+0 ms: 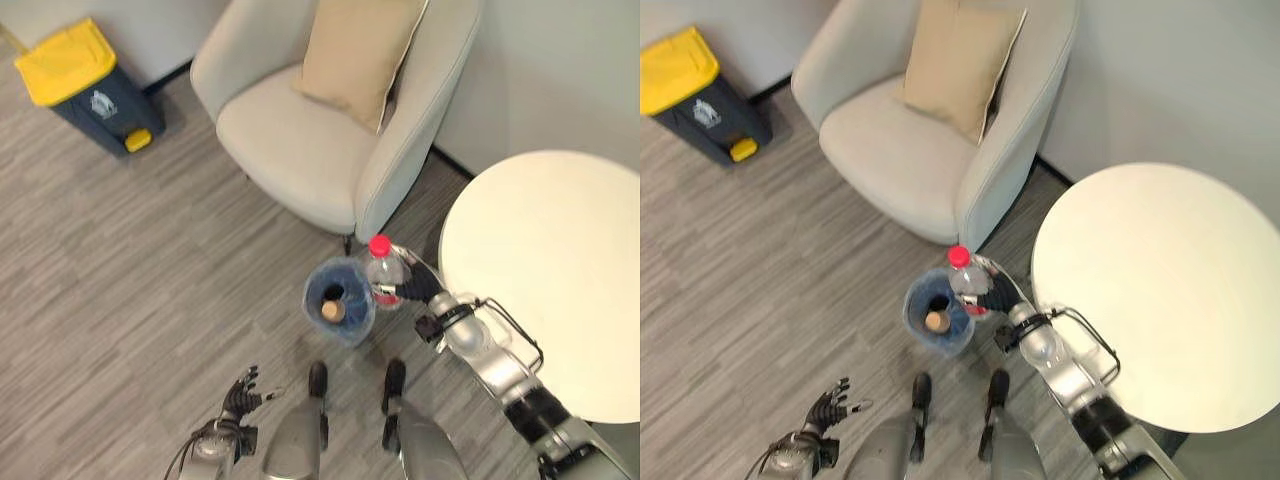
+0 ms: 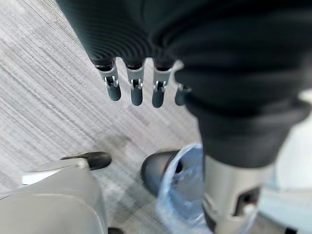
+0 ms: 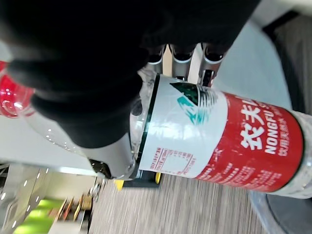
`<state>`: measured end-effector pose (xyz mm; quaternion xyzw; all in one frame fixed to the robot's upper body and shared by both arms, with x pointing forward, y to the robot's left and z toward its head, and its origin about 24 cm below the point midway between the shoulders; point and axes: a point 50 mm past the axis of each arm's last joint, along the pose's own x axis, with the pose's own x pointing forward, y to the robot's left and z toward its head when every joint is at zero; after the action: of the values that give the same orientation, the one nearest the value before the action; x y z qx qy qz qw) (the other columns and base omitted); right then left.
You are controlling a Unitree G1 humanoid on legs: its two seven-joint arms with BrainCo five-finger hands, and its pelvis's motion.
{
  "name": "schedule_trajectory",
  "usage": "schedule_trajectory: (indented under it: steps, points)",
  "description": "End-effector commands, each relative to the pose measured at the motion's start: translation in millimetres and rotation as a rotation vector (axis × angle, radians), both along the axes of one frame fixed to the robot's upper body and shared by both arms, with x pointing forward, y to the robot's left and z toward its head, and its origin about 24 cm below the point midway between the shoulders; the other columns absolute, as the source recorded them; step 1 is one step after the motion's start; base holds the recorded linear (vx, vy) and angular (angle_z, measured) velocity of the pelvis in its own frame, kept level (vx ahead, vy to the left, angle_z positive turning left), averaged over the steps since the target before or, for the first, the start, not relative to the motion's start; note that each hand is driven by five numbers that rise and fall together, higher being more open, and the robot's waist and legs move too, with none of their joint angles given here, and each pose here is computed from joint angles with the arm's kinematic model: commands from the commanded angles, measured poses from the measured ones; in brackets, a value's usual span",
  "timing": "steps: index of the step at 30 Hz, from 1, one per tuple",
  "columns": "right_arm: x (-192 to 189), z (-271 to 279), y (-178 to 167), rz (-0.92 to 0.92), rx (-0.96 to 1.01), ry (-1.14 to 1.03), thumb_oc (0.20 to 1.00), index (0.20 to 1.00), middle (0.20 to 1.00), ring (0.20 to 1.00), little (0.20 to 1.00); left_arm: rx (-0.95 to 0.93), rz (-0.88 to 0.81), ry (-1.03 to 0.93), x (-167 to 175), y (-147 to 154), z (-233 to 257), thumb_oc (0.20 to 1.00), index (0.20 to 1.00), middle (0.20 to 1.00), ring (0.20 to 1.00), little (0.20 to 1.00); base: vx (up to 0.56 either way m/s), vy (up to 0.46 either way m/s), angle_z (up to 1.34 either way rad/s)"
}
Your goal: Gather garbage on tea table into small bin, then transfer packed bag to large trash can.
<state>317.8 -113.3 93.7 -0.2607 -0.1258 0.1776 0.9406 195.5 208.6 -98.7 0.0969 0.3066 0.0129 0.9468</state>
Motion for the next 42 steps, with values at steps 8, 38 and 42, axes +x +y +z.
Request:
schedule_trajectory:
  steps: [8, 38, 42]
  points:
    - [26.2, 58.9, 26.1, -0.040, 0.138, -0.221, 0.200, 0.200, 0.200, 0.200, 0.200, 0.008, -0.010, -0.251, 52.0, -0.9, 48.3, 1.000, 1.000, 1.000, 1.000, 1.000, -0.07, -0.015, 0.38]
    - [80.8, 70.2, -15.6, -0.266, -0.790, -0.440, 1.000, 1.000, 1.000, 1.000, 1.000, 0.046, -0.124, -0.454, 92.7, -19.8, 93.6, 1.000, 1.000, 1.000, 1.000, 1.000, 0.00, -0.002, 0.09]
    - [85.4, 58.4, -19.5, -0.284, -0.921, -0.413, 1.000, 1.000, 1.000, 1.000, 1.000, 0.045, -0.130, -0.469, 94.8, -19.7, 97.5, 1.000, 1.000, 1.000, 1.000, 1.000, 0.00, 0.000, 0.00]
